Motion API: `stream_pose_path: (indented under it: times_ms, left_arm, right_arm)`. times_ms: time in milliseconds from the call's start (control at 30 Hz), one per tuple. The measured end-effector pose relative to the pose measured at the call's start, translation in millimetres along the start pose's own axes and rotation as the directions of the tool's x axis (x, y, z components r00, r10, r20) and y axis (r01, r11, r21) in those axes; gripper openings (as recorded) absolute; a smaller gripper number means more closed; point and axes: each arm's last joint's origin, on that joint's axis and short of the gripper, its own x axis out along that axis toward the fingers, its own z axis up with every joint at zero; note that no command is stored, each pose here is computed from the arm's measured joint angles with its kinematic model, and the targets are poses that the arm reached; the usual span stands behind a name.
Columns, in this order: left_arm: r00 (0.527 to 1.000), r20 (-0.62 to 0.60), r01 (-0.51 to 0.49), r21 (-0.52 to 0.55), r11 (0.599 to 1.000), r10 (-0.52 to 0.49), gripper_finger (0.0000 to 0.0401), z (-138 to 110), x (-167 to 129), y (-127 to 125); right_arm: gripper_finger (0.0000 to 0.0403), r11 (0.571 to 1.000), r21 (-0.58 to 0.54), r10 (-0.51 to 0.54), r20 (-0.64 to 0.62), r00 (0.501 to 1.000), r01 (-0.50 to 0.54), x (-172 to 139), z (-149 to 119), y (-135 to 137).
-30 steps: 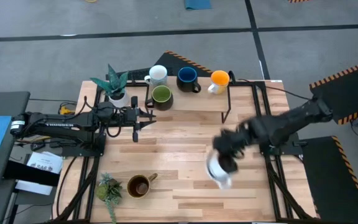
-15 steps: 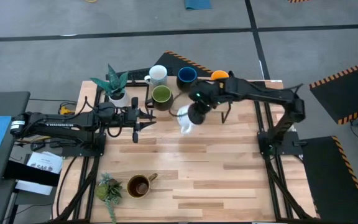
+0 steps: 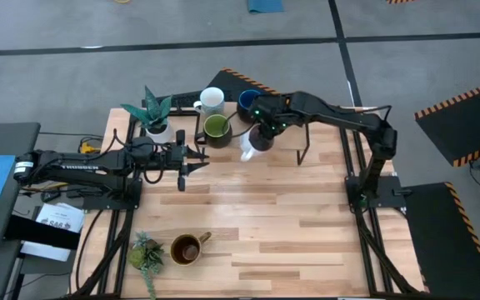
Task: Place coffee mugs
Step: Put the white mug on the shelf
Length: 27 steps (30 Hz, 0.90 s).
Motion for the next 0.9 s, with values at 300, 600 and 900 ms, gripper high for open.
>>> stream_pose_path:
  times_ms: [300, 600, 900]
  left_arm:
    - [1.000, 0.001, 0.000, 0.000, 1.000, 0.000, 0.0079, 0, 0, 0]
    - [1.000, 0.001, 0.000, 0.000, 1.000, 0.000, 0.0079, 0, 0, 0]
    - [1.000, 0.001, -0.001, 0.000, 1.000, 0.001, 0.0079, 0, 0, 0]
  right_arm:
    - [0.0051, 0.999, 0.036, -0.011, 0.005, 1.000, 0.011, 1, 4, -11]
    - [0.0059, 0.998, 0.055, -0.019, 0.012, 1.000, 0.018, 2, 7, -18]
    - [0.0061, 0.995, 0.096, -0.015, 0.035, 0.999, 0.011, 2, 11, -21]
